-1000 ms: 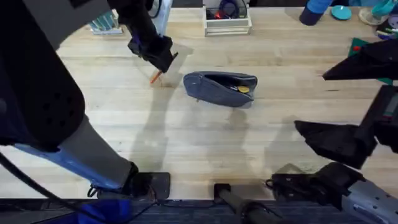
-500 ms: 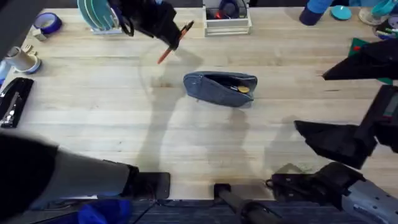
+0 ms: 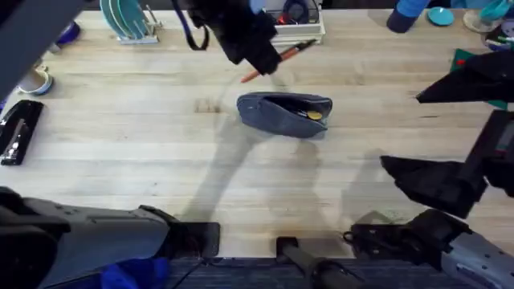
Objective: Unzip the bag, pick up the pens from the table one at a time and place them inside, then zip the bag closed.
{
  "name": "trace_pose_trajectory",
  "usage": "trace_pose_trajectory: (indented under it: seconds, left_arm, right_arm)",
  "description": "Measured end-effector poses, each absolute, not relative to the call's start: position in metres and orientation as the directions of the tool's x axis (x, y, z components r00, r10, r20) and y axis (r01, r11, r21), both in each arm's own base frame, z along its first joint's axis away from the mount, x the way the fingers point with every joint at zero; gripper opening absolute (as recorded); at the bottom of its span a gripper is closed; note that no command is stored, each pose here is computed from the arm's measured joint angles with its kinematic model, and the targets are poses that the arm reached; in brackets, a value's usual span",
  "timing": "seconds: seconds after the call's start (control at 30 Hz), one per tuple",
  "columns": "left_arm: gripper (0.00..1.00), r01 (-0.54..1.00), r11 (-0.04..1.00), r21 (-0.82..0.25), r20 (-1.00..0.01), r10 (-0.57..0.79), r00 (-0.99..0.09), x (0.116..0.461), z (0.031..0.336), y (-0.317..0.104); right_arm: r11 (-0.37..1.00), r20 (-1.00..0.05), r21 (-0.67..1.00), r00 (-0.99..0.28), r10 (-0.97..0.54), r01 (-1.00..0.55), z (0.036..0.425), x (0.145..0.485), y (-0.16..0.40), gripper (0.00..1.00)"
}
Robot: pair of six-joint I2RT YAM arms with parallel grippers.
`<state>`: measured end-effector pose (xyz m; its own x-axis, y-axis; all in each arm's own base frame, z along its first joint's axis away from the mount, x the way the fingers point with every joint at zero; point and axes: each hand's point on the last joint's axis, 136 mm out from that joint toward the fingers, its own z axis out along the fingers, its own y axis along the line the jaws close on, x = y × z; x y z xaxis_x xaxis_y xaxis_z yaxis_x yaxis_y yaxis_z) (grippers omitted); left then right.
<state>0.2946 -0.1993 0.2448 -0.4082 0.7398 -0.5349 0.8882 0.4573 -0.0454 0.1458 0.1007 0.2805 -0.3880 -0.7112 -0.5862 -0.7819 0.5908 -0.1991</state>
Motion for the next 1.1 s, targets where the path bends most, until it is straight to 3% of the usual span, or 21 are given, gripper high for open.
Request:
trace_pose_trajectory:
  seconds: [0.23,0.37,0.73,1.1]
  left_arm:
    - [0.040,0.981,0.191,0.032,-0.569,0.811,-0.139,0.271,0.249,-0.230]
    - [0.040,0.994,0.097,0.053,-0.571,0.819,-0.049,0.264,0.246,-0.241]
    - [0.063,0.996,-0.056,-0.066,-0.545,0.839,0.011,0.267,0.189,-0.271]
    - [0.044,0.994,-0.100,-0.047,-0.571,0.819,0.055,0.279,0.175,-0.285]
  right_arm:
    - [0.591,-0.587,-0.199,-0.388,-0.711,-0.782,0.281,0.146,0.101,0.998]
    - [0.591,-0.586,-0.199,-0.388,-0.711,-0.782,0.281,0.146,0.101,0.998]
    - [0.590,-0.586,-0.199,-0.388,-0.711,-0.782,0.281,0.146,0.101,0.998]
    - [0.588,-0.585,-0.202,-0.385,-0.714,-0.783,0.281,0.146,0.101,0.997]
